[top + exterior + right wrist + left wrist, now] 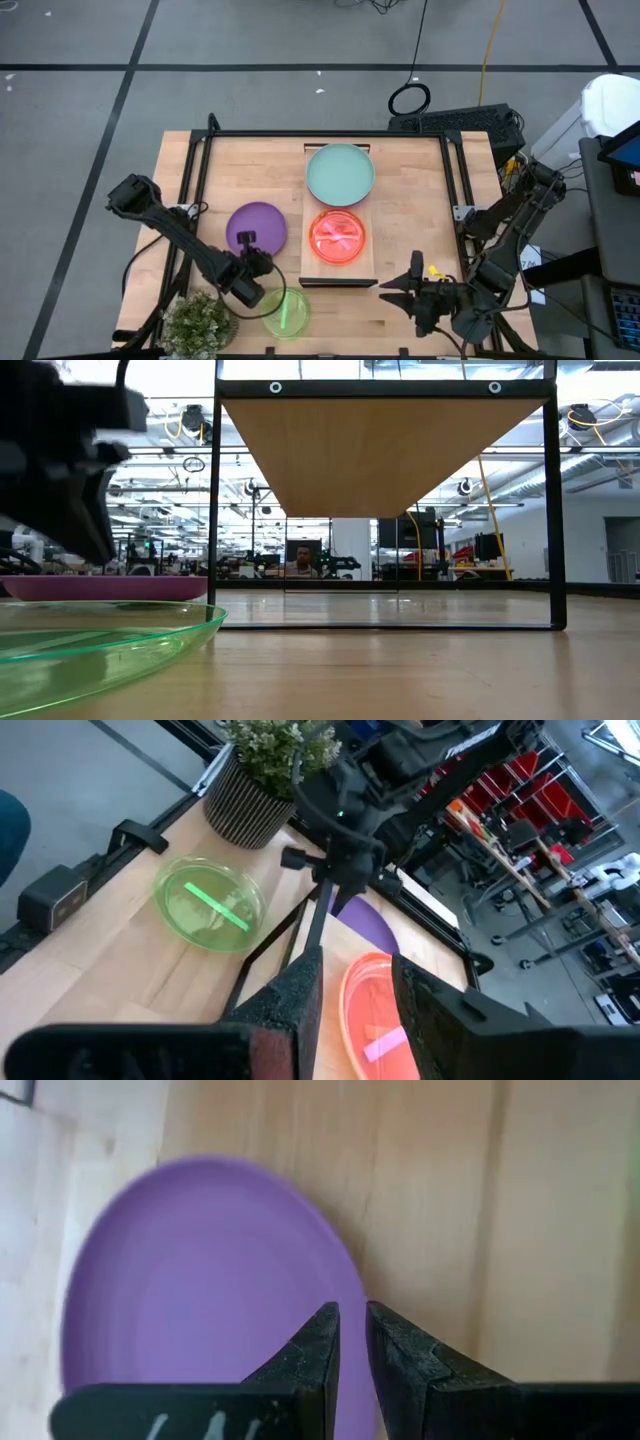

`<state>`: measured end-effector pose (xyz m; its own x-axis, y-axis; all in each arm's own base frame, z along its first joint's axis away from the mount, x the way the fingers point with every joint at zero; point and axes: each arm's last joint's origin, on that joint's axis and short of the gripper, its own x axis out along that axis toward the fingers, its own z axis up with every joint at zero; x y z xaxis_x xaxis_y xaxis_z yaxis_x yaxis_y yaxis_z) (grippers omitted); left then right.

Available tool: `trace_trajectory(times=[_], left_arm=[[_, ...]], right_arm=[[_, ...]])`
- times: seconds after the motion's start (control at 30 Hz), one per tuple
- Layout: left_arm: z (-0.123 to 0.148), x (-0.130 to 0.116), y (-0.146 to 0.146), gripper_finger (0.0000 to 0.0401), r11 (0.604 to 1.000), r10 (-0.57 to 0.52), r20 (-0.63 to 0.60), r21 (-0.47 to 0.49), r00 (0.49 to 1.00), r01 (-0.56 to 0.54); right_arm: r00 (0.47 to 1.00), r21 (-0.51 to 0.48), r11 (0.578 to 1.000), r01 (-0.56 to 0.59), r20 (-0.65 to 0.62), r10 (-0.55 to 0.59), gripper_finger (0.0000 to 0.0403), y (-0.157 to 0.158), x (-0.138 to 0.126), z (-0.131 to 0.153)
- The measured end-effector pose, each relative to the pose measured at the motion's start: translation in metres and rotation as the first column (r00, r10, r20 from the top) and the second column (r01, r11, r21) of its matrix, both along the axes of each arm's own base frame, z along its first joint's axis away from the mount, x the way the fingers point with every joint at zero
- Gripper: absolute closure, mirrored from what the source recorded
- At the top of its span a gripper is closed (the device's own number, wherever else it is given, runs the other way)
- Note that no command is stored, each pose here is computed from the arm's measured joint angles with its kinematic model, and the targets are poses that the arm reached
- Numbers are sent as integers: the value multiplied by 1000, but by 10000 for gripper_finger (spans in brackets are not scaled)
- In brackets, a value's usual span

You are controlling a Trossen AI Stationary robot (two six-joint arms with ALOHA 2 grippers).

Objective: Place and stack plates onto a shelf
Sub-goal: Stack the violet plate on top of the light blue plate on the shelf

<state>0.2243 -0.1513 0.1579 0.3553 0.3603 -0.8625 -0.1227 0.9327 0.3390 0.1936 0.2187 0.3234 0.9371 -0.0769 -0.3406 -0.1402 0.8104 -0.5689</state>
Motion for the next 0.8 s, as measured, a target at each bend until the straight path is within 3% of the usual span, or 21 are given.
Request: trace_trajectory(times=[0.17,0.37,0.8], left_arm=[[-18,-4,7,340,999,18,25,-27,1000,-17],[-19,-3,7,334,1000,16,60,-8,998,-16],[-20,0,14,262,998,67,53,-26,996,-66]], right_arm=[[1000,-1,1000,0,0,0,296,0,0,0],[1000,-1,1000,-1,0,1,296,0,0,0],[1000,13,1000,1,1,-1,296,0,0,0]])
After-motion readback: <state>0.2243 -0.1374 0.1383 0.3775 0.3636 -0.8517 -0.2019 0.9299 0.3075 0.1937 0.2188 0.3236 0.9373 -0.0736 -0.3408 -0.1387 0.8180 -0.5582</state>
